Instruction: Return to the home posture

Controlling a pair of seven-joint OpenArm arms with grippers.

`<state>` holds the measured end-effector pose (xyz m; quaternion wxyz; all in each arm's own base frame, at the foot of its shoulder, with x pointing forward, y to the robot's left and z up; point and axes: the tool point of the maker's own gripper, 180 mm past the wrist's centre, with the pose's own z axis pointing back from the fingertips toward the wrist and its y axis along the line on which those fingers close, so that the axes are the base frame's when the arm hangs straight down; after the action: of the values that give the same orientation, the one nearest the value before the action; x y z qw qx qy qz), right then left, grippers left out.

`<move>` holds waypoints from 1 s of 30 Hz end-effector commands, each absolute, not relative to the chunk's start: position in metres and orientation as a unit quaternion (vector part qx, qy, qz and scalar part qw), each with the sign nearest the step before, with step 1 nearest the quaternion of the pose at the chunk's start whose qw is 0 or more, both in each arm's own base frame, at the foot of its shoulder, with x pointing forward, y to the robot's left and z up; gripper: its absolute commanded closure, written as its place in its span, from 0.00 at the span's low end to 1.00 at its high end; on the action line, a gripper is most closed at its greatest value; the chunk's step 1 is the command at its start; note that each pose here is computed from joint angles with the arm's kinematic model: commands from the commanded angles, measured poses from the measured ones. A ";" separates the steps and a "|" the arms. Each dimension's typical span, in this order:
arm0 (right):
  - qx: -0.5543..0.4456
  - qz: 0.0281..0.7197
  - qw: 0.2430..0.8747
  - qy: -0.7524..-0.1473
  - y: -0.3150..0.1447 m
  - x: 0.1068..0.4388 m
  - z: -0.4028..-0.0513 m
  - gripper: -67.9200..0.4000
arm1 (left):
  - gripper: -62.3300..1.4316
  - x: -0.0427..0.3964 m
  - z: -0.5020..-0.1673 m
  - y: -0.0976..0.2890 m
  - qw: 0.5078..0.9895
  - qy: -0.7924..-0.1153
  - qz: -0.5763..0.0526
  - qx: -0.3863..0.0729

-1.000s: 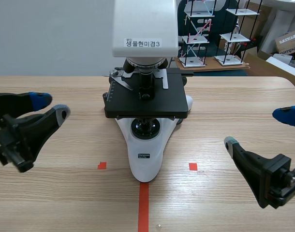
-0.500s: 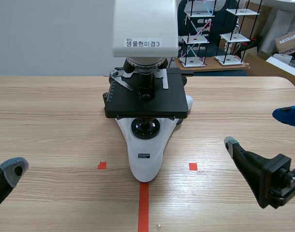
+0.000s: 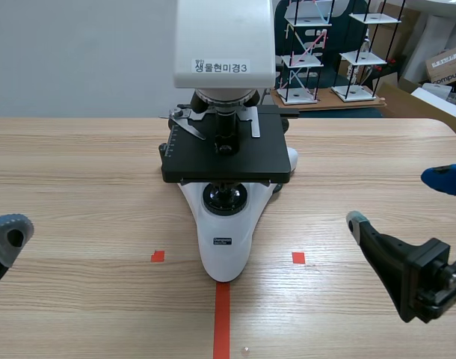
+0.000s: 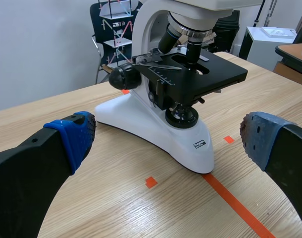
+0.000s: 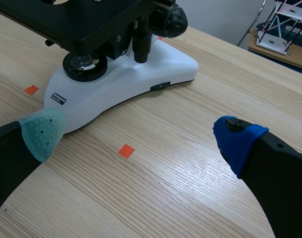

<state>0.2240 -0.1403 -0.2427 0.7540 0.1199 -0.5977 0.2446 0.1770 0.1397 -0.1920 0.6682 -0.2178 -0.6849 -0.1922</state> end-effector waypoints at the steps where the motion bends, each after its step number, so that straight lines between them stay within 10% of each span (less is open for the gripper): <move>1: 0.124 0.245 0.746 -0.607 -0.140 0.225 -0.237 0.01 | 0.01 0.179 -0.188 0.139 0.660 -0.693 -0.192 -0.218; 13: 0.124 0.245 0.746 -0.607 -0.140 0.225 -0.237 0.01 | 0.01 0.200 -0.191 0.146 0.651 -0.704 -0.256 -0.122; 30: 0.124 0.245 0.746 -0.607 -0.140 0.225 -0.237 0.01 | 0.01 0.200 -0.192 0.146 0.654 -0.701 -0.257 -0.120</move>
<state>0.2241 -0.1404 -0.2427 0.7541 0.1198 -0.5977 0.2445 0.2017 0.1465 -0.1962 0.6585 -0.1146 -0.6948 -0.2655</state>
